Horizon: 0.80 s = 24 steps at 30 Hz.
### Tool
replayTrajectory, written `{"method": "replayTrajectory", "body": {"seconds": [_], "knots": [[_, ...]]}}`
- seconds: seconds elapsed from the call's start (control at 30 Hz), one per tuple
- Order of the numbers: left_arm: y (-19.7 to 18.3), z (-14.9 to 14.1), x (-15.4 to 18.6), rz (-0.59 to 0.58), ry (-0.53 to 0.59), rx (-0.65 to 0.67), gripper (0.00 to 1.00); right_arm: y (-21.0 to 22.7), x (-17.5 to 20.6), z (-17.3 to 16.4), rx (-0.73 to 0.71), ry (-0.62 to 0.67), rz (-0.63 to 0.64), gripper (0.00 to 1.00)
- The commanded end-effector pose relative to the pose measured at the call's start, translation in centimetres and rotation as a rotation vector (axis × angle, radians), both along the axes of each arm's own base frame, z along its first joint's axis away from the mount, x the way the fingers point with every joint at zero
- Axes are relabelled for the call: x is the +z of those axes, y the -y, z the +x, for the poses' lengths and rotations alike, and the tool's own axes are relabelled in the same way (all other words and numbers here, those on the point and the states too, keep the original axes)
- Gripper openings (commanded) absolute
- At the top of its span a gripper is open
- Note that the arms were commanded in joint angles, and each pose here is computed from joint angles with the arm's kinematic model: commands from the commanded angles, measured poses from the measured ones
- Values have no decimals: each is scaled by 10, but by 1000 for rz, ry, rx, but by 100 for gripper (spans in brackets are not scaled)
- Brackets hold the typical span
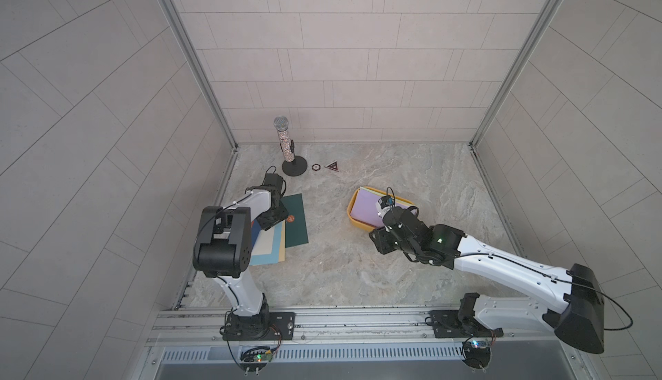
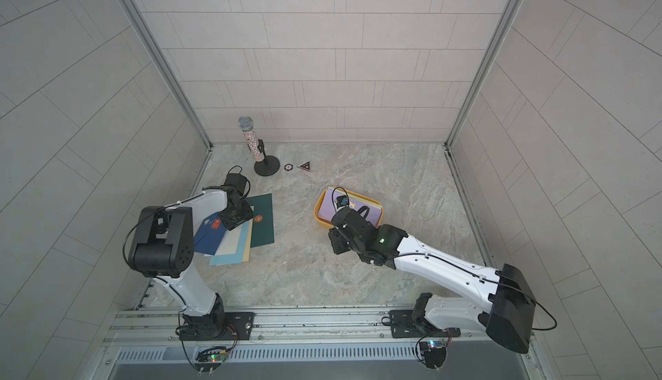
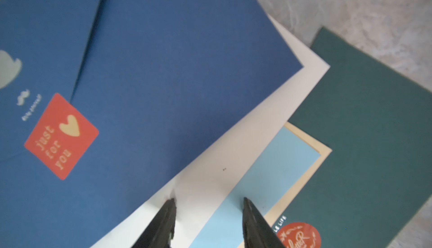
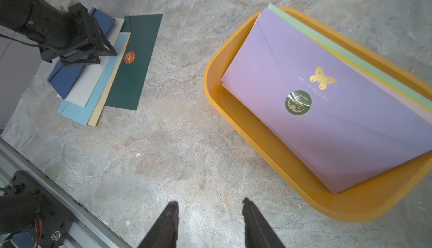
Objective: Put the sealed envelopes into the storage box
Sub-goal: Move the envelope to the center of the board.
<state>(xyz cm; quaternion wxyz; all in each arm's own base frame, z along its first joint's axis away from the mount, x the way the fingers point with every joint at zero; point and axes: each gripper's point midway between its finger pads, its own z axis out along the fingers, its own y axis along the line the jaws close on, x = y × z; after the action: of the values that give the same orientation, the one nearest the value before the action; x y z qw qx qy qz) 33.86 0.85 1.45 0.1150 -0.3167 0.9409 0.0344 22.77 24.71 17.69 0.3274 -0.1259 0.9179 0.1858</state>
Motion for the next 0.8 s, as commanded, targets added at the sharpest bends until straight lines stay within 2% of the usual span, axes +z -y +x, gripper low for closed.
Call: {"method": "replayTrajectory", "body": {"seconds": [0.0, 0.1, 0.33, 0.5, 0.6, 0.77], "knots": [[26, -33, -24, -41, -151, -62, 51, 9, 20, -1, -31, 16, 30, 49], [37, -39, -22, -12, -164, -111, 51, 13, 39, -2, -36, 43, 74, 50], [87, -54, -25, -48, -186, -238, 50, 33, 56, -6, -66, 67, 113, 50], [125, -80, -32, -73, -193, -320, 50, 48, 43, -15, -85, 44, 103, 50], [150, -98, -34, -128, -183, -353, 50, 56, 29, -24, -86, 16, 97, 50], [175, -118, -10, -207, -115, -405, 50, 55, 1, -40, -50, -54, 108, 50]]}}
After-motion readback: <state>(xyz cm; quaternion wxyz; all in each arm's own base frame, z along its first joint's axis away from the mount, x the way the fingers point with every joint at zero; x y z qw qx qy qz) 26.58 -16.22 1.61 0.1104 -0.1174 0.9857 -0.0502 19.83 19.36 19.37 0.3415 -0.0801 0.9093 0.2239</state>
